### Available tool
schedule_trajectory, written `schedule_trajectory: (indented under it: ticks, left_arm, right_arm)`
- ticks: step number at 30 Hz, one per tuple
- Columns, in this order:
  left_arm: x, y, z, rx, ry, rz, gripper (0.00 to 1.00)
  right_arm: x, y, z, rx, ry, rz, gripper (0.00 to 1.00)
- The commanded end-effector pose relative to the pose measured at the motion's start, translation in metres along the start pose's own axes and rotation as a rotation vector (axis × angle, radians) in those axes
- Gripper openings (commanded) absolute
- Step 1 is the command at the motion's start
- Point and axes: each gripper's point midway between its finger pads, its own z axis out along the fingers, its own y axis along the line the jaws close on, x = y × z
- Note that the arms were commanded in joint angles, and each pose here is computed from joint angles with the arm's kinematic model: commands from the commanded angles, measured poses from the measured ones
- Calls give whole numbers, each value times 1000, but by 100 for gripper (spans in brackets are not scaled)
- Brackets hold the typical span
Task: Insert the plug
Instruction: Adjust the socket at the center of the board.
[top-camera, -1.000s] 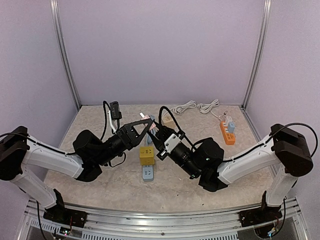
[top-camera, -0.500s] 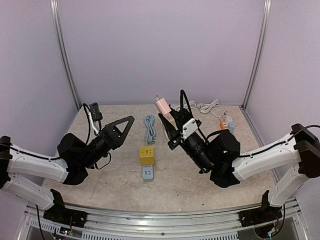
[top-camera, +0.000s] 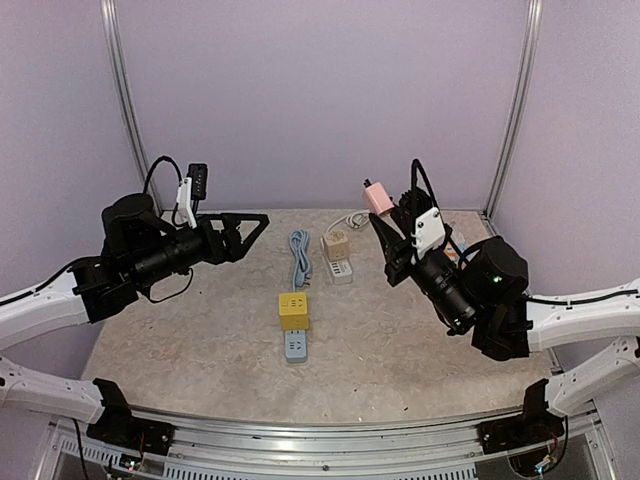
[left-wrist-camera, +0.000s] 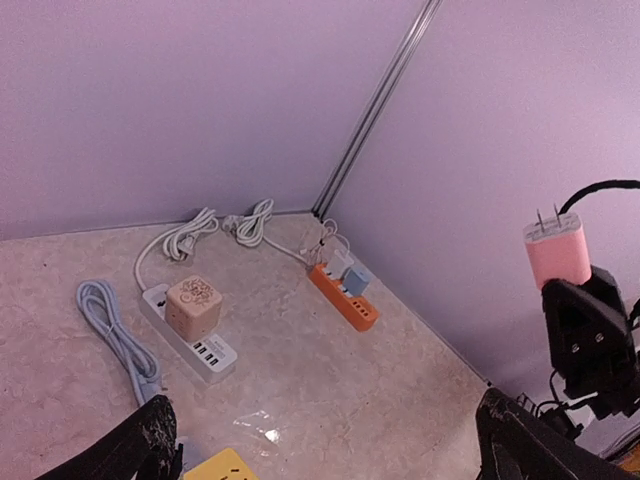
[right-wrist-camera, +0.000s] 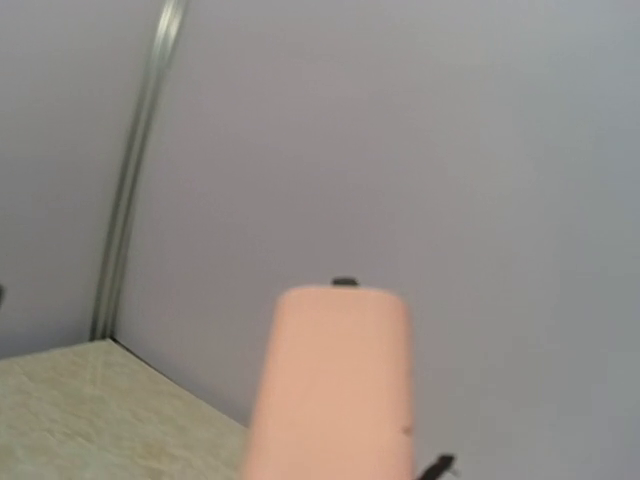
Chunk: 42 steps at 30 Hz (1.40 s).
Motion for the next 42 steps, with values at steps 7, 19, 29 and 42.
schedule_trajectory:
  ticks: [7,19,29,42]
  left_arm:
    - [72,19,-3,-38,408,263,99]
    - [96,19,1,69,598,516,99]
    - [126,50,30,136,766,688,99]
    - [187,93,74,172,981,796,99]
  right_arm:
    - [24,-28,-17,20,129,29,0]
    - [23,-36,-24,1,172,25,0]
    - [23,-38,-31,-21,175,50,0]
    - [24,-37,-33,-38,185,57,0]
